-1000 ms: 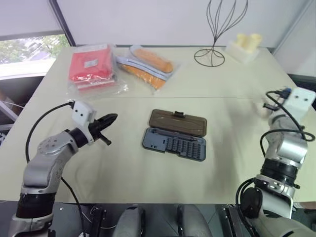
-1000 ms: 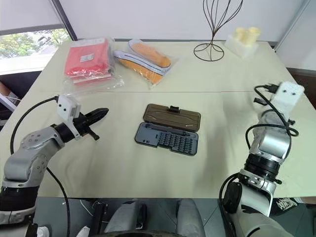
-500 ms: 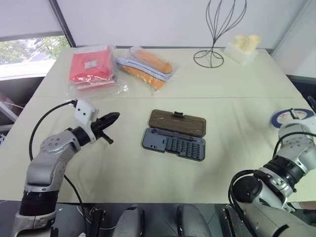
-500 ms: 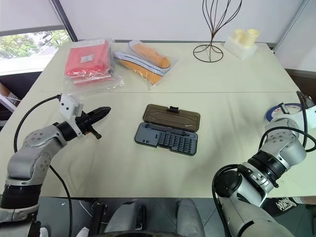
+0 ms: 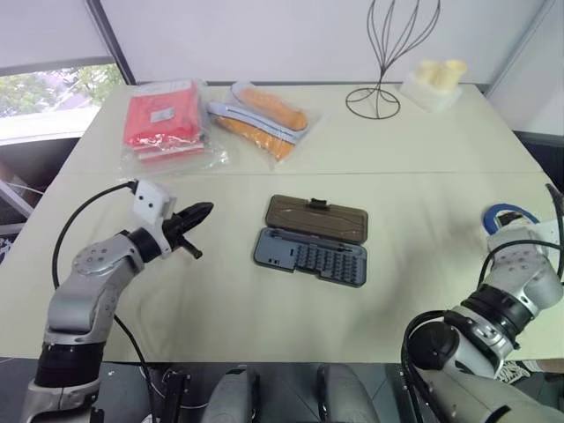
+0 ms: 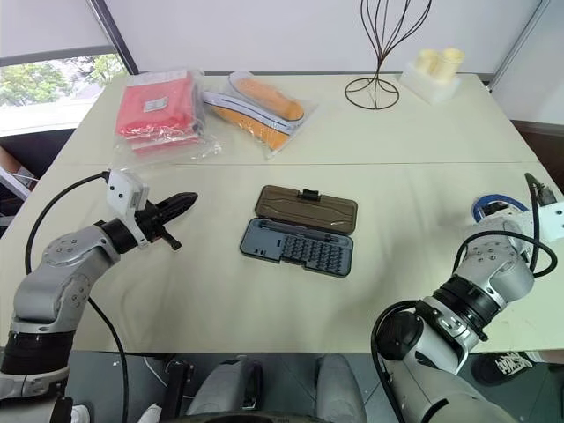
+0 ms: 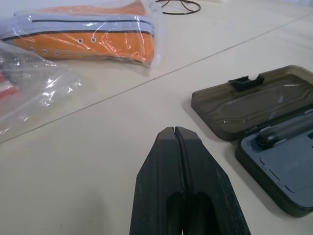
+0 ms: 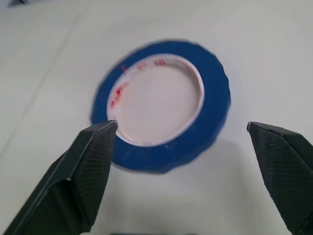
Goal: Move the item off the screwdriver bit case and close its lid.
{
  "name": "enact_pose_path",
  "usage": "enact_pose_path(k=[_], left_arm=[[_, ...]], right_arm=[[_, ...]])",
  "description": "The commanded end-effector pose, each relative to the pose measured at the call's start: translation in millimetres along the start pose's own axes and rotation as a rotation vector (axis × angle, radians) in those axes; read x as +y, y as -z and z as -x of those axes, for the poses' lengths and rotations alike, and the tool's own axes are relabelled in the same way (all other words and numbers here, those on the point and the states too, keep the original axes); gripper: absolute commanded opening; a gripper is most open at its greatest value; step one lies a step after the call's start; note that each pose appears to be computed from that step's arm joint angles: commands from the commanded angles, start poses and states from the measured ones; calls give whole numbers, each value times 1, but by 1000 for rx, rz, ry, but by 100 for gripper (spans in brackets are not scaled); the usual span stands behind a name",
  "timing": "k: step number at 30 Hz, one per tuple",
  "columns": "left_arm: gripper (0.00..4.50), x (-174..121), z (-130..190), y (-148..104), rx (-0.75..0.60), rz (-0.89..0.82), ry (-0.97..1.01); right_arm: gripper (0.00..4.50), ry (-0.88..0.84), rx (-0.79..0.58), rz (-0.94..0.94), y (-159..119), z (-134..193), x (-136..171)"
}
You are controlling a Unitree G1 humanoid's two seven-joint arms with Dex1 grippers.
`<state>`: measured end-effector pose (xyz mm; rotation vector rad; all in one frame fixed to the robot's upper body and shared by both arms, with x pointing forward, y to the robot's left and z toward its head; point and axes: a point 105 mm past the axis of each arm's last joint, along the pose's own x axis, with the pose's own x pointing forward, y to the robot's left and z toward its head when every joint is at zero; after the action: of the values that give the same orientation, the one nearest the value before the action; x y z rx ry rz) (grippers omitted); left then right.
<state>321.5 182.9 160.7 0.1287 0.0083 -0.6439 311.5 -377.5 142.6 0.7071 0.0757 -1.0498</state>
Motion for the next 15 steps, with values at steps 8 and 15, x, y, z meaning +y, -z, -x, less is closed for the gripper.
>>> enact_pose_path(k=[8,15], left_arm=[[0,-2,-1,-10,-35,-15,18],[0,-4,-6,-12,-37,-17,45]], right_arm=[[448,-538,-282,470,-32,58,103],[448,-1099,-55,988,50,101,153]])
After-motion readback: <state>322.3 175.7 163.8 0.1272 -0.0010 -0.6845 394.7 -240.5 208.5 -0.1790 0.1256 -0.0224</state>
